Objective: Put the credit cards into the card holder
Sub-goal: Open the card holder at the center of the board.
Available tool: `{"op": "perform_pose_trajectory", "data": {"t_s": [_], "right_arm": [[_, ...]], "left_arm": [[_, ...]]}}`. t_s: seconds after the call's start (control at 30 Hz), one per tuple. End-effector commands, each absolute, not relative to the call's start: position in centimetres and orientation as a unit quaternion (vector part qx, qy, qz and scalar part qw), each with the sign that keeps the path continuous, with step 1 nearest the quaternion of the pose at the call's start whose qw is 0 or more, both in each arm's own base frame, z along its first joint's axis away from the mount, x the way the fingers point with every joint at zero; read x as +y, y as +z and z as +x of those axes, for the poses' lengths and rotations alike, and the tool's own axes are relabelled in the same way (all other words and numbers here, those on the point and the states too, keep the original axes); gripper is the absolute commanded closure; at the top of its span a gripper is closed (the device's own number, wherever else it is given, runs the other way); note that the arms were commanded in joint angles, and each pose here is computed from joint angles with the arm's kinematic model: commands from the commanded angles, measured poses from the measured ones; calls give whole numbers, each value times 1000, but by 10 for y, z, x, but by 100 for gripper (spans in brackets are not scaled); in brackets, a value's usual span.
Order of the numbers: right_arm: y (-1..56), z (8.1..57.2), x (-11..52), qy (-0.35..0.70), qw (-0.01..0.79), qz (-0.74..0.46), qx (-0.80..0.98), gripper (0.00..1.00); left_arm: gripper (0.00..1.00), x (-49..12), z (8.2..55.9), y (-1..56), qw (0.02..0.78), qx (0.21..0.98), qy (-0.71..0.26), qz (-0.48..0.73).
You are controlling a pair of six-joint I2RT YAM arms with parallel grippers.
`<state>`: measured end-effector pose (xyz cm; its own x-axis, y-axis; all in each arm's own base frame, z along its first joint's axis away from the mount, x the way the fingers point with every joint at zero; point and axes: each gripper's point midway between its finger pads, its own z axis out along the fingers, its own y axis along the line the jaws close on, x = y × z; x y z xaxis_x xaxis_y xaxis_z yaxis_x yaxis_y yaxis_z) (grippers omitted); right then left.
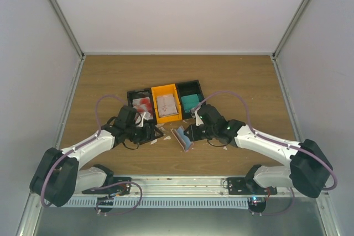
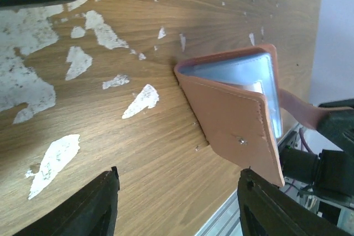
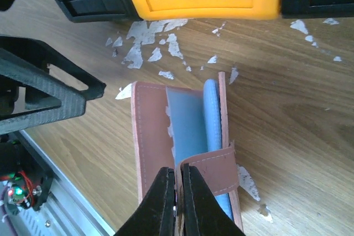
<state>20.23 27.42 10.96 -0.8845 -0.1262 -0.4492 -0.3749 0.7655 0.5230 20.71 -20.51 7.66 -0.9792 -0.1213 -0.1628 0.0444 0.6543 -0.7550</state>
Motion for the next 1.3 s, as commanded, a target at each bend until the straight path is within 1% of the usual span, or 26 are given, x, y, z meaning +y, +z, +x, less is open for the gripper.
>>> {"op": "perform_pose_trajectory", "data": {"t_s": [0.0,0.1,0.23,0.33,0.43,0.67,0.73,0.8,0.93,1.03,1.07,1.27], "right_arm": [[124,199,290,354,181,-139,907,100],[130,192,299,381,167,-150,897,100],[133,189,305,401,157,-155,889,100],[122,192,300,378,158,-145,901,99],[106,198,287,338,165,-128,918,99],[75,211,245,223,192,-85,952,100],[69,213,233,196,198,-75,958,99],[65,213,226,180,200,-70,961,100],[59,213,217,157,203,-61,964,100],[53,212,210,143,201,-55,967,99],[52,211,208,140,201,-53,968,100],[43,206,204,137,193,-50,970,100]], "left_arm": [[38,-206,218,87,123,904,-408,-13],[32,-208,220,94,133,900,-415,-8],[31,-208,219,98,137,897,-419,-6],[32,-206,220,97,142,898,-416,-7],[37,-209,219,98,138,895,-424,-3],[53,-221,211,96,120,881,-457,12],[56,-227,208,93,112,881,-460,17],[59,-232,205,90,104,881,-461,20],[62,-243,202,81,91,883,-459,25],[67,-244,199,69,70,889,-453,7],[69,-245,201,69,75,887,-456,7],[72,-247,199,59,58,889,-455,-1]]}}
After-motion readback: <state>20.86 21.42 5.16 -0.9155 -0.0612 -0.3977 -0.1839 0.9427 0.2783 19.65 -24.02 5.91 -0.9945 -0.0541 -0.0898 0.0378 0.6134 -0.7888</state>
